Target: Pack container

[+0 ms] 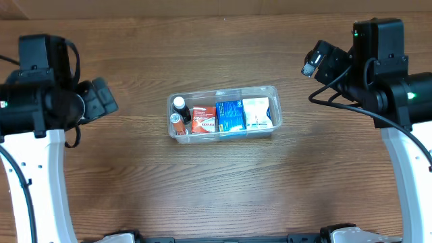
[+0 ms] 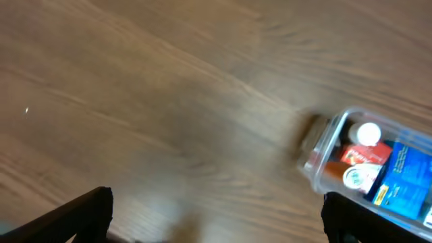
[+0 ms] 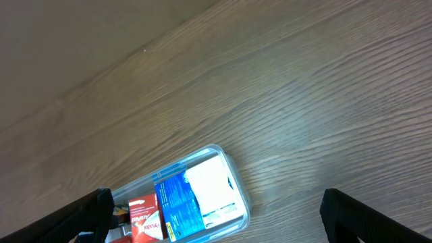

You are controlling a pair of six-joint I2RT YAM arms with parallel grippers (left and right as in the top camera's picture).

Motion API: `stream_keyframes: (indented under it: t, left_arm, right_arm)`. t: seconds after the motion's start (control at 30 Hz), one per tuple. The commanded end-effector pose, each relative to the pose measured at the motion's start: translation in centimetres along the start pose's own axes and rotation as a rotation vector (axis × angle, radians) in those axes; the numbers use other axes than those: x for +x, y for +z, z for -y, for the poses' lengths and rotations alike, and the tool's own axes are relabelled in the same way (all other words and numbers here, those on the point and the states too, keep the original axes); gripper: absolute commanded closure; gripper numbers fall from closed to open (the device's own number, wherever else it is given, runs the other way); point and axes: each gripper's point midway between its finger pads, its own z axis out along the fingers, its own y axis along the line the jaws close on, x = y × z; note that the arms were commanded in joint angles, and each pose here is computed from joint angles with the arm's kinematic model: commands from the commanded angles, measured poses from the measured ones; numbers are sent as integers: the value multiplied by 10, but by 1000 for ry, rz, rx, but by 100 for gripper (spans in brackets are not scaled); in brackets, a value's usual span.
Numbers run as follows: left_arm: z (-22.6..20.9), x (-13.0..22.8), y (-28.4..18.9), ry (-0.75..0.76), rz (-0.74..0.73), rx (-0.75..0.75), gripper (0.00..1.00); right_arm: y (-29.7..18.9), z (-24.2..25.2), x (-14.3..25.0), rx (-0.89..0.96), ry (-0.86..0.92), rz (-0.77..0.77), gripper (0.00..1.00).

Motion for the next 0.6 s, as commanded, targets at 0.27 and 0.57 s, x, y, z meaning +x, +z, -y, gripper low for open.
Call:
stream_keyframes:
  t: [0.27,0.57]
  left_arm:
    - [-1,0,-2,-8,-1,-4,0]
    - [-1,0,-2,-8,-1,-4,0]
  right_arm:
    - [-4,0,-4,-1,6,19,0]
    - [-4,0,-4,-1,6,18,0]
